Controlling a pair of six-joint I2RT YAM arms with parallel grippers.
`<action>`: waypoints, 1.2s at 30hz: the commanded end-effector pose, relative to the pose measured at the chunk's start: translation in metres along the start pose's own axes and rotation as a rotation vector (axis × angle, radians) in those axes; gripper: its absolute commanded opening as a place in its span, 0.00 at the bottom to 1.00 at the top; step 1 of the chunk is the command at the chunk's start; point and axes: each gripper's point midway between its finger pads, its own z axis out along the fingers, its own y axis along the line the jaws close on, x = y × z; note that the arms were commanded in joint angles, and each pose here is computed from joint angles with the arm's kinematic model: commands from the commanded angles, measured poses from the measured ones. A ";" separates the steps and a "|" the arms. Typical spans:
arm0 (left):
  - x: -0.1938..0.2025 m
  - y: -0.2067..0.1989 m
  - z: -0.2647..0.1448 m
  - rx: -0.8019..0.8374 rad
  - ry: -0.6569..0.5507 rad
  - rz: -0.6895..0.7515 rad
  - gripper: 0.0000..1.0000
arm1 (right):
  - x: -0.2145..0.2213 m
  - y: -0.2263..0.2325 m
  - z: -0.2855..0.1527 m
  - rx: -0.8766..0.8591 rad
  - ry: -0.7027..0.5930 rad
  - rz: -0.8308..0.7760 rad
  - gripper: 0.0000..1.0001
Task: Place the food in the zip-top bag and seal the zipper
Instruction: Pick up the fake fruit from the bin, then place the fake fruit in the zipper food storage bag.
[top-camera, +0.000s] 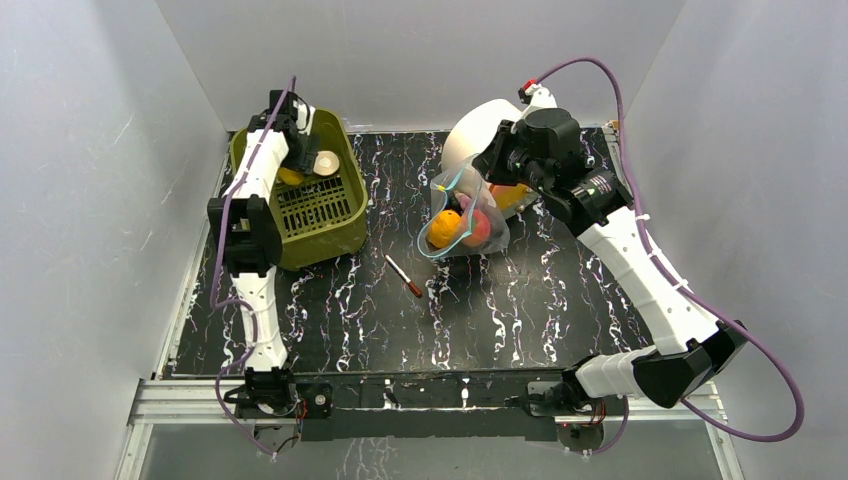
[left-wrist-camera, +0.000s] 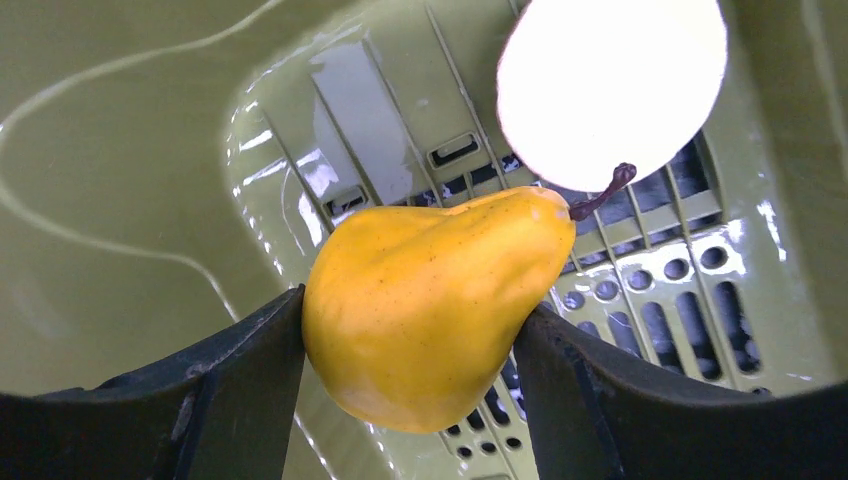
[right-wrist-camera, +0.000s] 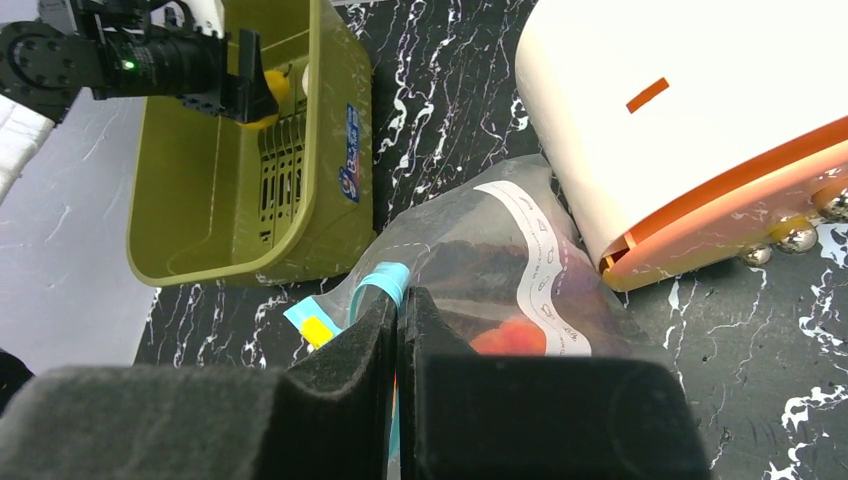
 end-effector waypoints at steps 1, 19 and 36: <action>-0.033 0.018 -0.081 0.007 -0.151 -0.207 0.33 | -0.032 0.017 -0.019 -0.068 -0.101 0.034 0.00; -0.068 -0.064 -0.223 0.598 -0.379 -0.486 0.25 | -0.006 0.030 0.018 -0.086 0.056 0.196 0.00; -0.018 -0.203 -0.320 1.080 -0.306 -0.384 0.18 | 0.037 0.009 0.075 0.006 0.184 0.234 0.00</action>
